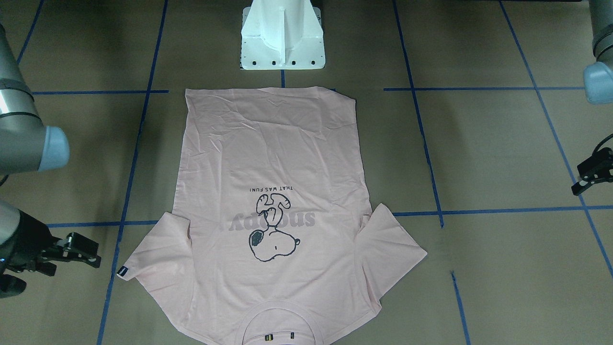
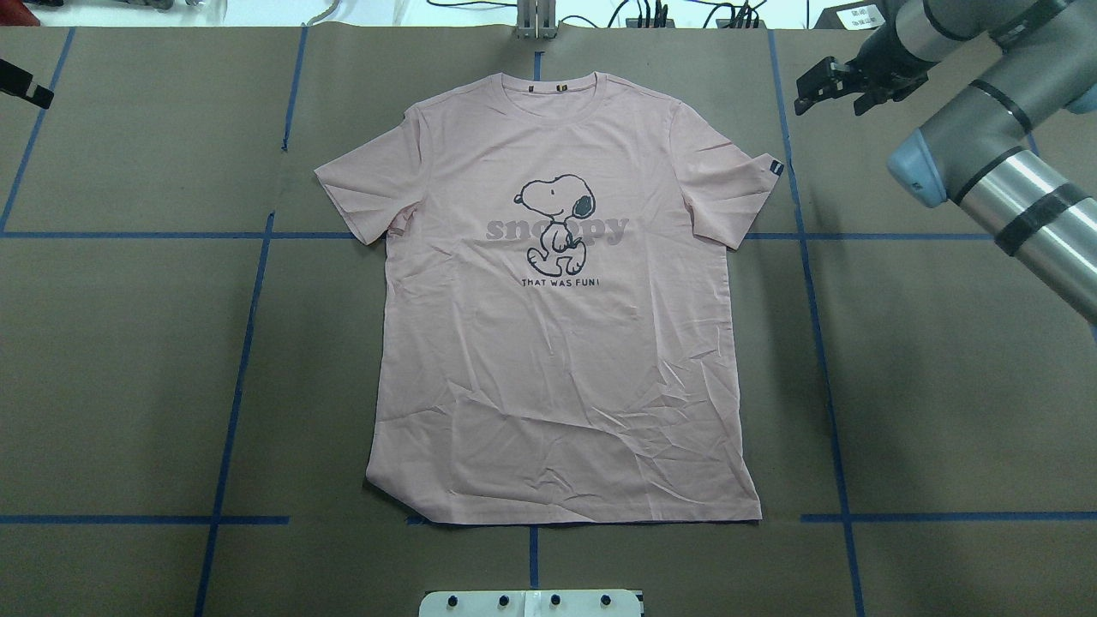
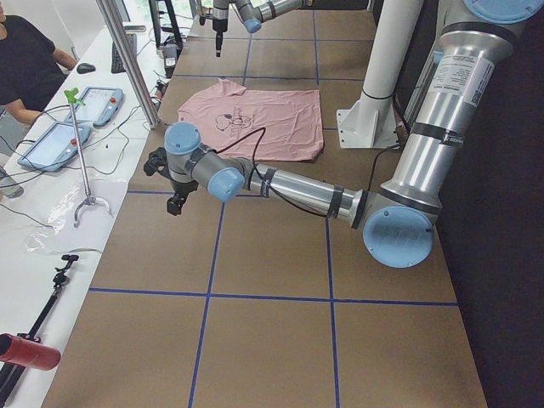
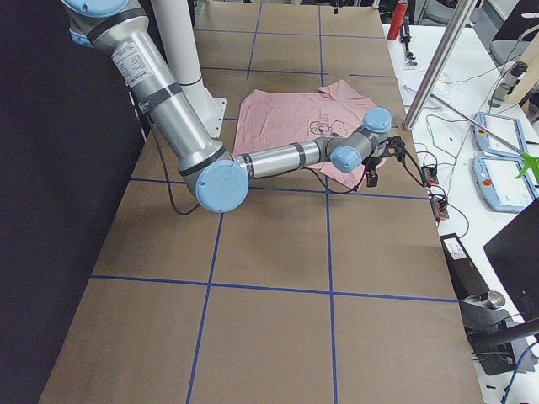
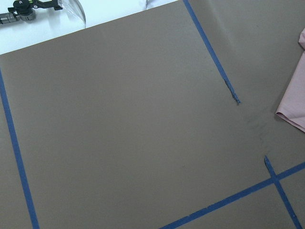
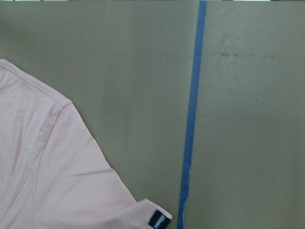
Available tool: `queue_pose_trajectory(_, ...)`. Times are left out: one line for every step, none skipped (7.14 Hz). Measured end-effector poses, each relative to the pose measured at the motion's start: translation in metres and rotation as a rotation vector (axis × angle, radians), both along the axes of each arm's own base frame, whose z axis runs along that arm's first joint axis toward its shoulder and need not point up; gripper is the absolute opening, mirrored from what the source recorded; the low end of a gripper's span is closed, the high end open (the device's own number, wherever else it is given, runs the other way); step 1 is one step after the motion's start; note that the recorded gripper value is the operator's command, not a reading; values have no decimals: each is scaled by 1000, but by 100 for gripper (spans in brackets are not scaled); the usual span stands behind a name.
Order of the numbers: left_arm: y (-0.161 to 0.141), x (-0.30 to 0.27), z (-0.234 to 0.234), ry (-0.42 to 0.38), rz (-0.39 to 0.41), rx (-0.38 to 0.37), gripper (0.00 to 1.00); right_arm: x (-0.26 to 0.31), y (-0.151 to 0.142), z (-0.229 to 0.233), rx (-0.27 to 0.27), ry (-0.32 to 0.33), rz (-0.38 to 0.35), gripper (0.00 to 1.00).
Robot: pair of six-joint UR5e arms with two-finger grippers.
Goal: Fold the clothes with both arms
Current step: 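Move the right gripper toward the sleeve nearest it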
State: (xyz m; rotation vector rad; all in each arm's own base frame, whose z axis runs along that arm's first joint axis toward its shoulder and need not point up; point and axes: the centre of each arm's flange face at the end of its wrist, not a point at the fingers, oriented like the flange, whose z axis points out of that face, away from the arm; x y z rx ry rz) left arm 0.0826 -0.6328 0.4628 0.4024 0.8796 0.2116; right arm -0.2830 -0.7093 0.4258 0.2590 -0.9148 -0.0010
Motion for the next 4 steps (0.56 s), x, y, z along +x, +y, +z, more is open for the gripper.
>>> queue_pose_trajectory(-4,10,-10,9,-7,-10,100,-29,-7,-1,18,-2,18,96)
queue_pose_trajectory(-6,16,-18,19,-17,-22,100,-56,-6,0,30,6,25,94)
queue_pose_trajectory(-8,19,-24,27,-26,-31,100,-77,0,5,40,24,28,95)
queue_pose_trajectory(-9,20,-27,31,-31,-35,100,-86,5,11,41,35,27,95)
